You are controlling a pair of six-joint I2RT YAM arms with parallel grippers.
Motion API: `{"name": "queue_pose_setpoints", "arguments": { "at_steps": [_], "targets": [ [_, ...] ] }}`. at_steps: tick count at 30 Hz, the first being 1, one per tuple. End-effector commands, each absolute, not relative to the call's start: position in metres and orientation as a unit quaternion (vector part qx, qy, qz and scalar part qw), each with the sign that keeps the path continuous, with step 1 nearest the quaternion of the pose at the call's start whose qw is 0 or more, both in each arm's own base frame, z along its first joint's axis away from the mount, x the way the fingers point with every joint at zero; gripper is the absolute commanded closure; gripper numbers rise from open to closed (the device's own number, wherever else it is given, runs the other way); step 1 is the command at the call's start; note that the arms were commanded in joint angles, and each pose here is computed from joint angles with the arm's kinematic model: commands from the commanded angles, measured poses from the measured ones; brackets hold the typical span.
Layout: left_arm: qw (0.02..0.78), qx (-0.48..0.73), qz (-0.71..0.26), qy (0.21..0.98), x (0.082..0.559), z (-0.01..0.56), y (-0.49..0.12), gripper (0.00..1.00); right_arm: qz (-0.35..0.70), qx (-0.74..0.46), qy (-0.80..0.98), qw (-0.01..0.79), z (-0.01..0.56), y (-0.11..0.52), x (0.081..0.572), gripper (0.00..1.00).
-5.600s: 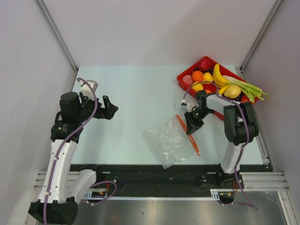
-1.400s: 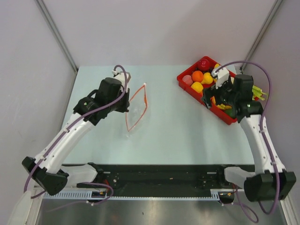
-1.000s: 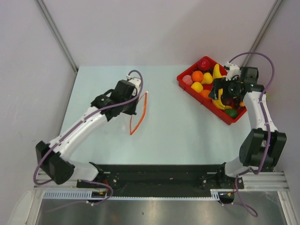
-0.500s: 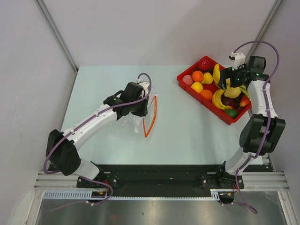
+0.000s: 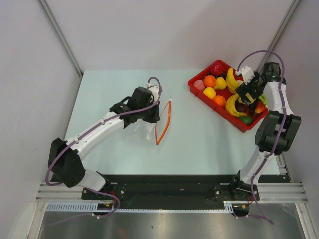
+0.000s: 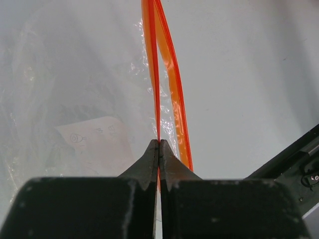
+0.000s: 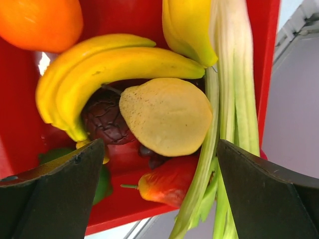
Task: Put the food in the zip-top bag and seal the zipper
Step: Pick up the fake fruit from the bin.
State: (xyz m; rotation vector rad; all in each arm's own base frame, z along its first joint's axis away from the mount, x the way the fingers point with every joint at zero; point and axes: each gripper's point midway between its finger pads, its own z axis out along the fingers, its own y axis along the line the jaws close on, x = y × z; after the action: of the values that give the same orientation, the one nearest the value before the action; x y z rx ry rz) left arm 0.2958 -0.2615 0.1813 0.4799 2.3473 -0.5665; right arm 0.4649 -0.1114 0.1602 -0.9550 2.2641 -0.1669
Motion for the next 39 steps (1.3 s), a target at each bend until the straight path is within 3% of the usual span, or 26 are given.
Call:
{"name": "queue_pose_setpoints", "arguments": {
  "at_steps": [1, 8, 13, 16, 17, 20, 31, 34, 39],
  "targets": [
    [0.352, 0.194, -0.24, 0.884, 0.3, 0.197, -0.273, 1.0, -0.099, -0.398, 0.853, 0.322, 0.161, -0.123, 0.483, 0.0],
    [0.349, 0.198, -0.237, 0.885, 0.303, 0.197, -0.274, 1.0, -0.085, -0.405, 0.861, 0.296, 0.131, -0.12, 0.488, 0.01],
    [0.35, 0.198, -0.235, 0.885, 0.303, 0.197, -0.273, 1.0, -0.076, -0.407, 0.862, 0.292, 0.125, -0.117, 0.486, 0.07],
    [0.351, 0.199, -0.236, 0.884, 0.302, 0.198, -0.273, 1.0, -0.076, -0.405, 0.862, 0.295, 0.129, -0.117, 0.484, 0.23],
    [0.351, 0.199, -0.238, 0.883, 0.301, 0.199, -0.273, 1.0, -0.077, -0.402, 0.861, 0.301, 0.135, -0.117, 0.484, 0.35],
    [0.352, 0.201, -0.248, 0.88, 0.299, 0.204, -0.275, 1.0, -0.079, -0.396, 0.856, 0.324, 0.155, -0.114, 0.483, 0.49],
    [0.353, 0.193, -0.269, 0.875, 0.298, 0.209, -0.281, 1.0, -0.038, -0.341, 0.852, 0.395, 0.226, -0.101, 0.461, 0.56],
    [0.354, 0.178, -0.285, 0.873, 0.301, 0.212, -0.289, 1.0, 0.015, -0.32, 0.848, 0.422, 0.255, -0.075, 0.445, 0.56],
    [0.335, 0.169, -0.337, 0.864, 0.3, 0.22, -0.31, 1.0, 0.17, -0.302, 0.811, 0.472, 0.309, 0.018, 0.404, 0.56]
  ]
}}
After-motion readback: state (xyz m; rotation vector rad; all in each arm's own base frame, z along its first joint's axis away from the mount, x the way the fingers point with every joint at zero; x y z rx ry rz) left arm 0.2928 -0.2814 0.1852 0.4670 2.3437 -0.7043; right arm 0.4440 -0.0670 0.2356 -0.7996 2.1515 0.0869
